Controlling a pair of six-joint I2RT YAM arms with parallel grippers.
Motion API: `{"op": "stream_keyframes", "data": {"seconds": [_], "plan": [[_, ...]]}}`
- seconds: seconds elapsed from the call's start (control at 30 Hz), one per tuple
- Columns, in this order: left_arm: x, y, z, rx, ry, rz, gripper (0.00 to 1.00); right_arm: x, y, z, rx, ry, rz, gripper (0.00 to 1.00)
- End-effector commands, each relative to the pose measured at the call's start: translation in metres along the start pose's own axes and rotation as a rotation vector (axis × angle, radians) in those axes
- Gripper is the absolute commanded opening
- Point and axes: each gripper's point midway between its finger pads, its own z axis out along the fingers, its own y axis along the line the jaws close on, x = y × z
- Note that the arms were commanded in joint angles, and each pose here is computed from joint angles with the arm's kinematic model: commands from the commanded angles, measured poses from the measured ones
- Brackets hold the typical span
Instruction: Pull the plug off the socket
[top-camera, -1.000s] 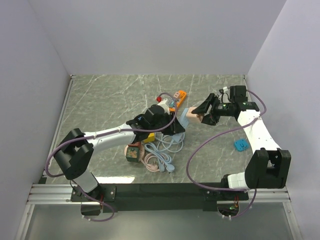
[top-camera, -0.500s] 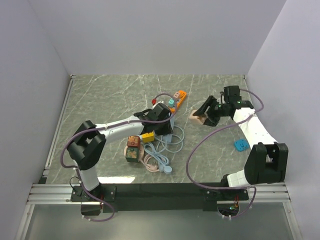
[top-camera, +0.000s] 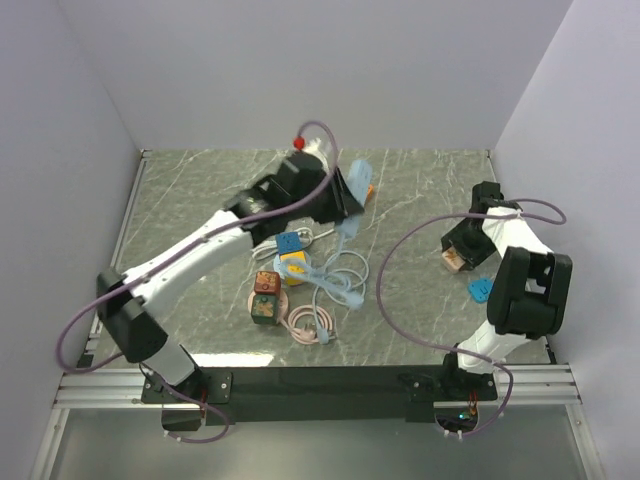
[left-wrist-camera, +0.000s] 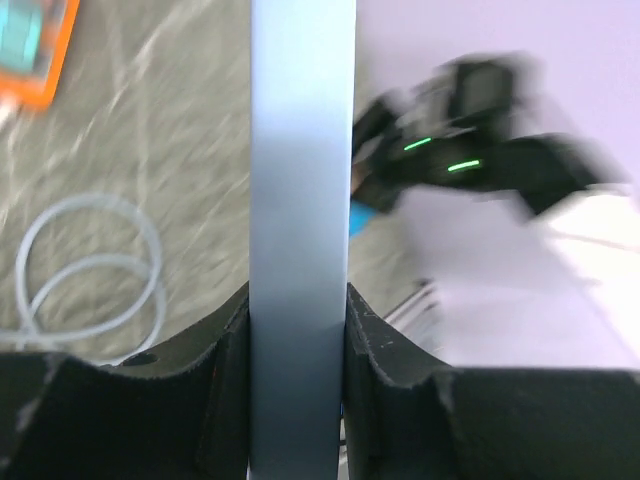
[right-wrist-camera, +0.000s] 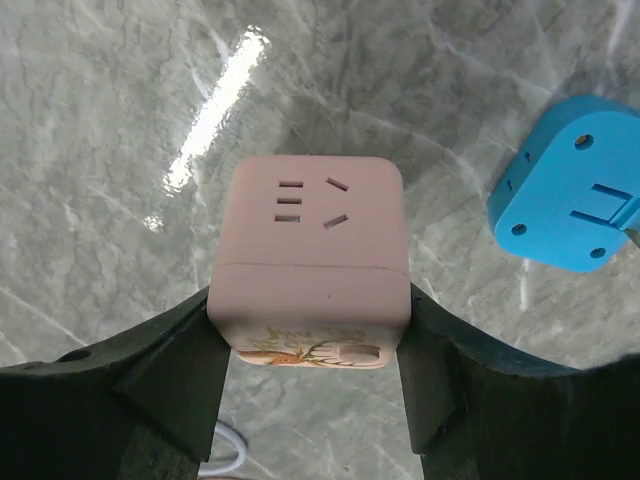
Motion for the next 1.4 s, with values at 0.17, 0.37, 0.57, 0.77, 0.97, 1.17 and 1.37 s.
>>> {"op": "stream_keyframes", "data": {"seconds": [0.17, 0.37, 0.57, 0.77, 0.97, 1.17, 1.37], "plan": [[-0.126, -0.036, -0.134, 0.079, -0.366, 0.058, 0.0, -0.022, -0.012, 0.012, 0.131, -0.066, 0.046, 0.0], [-0.182, 0.103, -0.202, -0.455, -0.607, 0.033, 0.0, -0.022, -0.016, 0.011, 0.139, -0.081, 0.037, 0.0], [-0.18, 0.214, -0.232, -0.759, -0.641, -0.013, 0.0, -0.018, -0.016, 0.016, 0.145, -0.06, 0.033, 0.01], [-0.144, 0.32, -0.219, -0.952, -0.5, -0.086, 0.0, -0.023, -0.021, 0.017, 0.201, -0.064, 0.042, 0.07], [-0.124, 0.398, -0.226, -1.116, -0.448, -0.157, 0.0, -0.025, -0.024, 0.016, 0.218, -0.072, 0.044, 0.1], [-0.13, 0.448, -0.241, -1.249, -0.425, -0.229, 0.0, -0.024, -0.028, 0.021, 0.245, -0.065, 0.043, 0.1], [-0.12, 0.488, -0.226, -1.351, -0.32, -0.273, 0.01, -0.027, -0.034, 0.021, 0.278, -0.067, 0.064, 0.16]]}}
